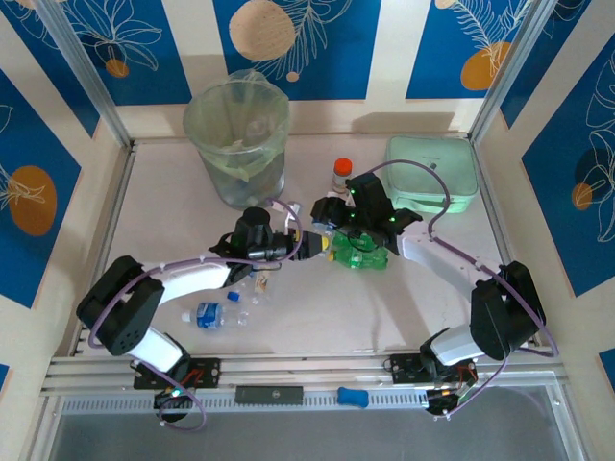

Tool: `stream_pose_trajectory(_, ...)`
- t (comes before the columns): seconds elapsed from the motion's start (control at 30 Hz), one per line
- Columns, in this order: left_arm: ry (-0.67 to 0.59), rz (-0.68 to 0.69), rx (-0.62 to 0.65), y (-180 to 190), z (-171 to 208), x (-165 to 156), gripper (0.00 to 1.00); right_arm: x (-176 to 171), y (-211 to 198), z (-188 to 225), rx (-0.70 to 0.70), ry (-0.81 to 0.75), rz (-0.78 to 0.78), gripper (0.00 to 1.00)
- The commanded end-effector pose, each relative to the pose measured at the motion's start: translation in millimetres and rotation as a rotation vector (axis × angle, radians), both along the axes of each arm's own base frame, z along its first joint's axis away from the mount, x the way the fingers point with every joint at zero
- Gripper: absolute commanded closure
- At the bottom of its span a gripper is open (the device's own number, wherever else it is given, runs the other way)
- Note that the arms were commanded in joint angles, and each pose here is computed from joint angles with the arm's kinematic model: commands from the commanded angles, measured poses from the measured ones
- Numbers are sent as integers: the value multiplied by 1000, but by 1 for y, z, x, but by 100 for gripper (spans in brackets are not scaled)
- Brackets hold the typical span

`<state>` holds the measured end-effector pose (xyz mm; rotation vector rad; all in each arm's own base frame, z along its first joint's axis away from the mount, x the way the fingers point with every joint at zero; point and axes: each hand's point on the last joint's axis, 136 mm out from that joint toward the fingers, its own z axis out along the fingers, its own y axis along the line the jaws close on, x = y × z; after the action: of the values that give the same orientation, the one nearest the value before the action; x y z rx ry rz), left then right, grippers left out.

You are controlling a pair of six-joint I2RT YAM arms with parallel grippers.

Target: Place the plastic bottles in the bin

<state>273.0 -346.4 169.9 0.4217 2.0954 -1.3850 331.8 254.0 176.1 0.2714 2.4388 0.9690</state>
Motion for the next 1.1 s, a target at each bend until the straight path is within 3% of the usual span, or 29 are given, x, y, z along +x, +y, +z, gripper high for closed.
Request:
stream_pose_trajectory(0.0,-27,-32,-32,-9,11,-1,46,-6,7,39,79,-69,25,18)
stream_pose_trajectory(0.1,-32,-3,-23,-4,11,1,47,-4,0,43,68,-84,5,11)
stream_pose_trajectory(0.3,-58,38,14,8,13,4,47,-3,-30,47,53,-97,-61,11)
stream_pose_trajectory(0.47,-120,67,51,24,36,13,47,-8,-58,41,22,-91,-122,11)
stream_pose_trajectory(0.8,-391,143,149,62,140,48,47,-25,-81,10,1,-19,-180,10)
stream_pose_trajectory(1.07,-520,273,209,109,211,95,47,-31,-78,-5,15,22,-178,10)
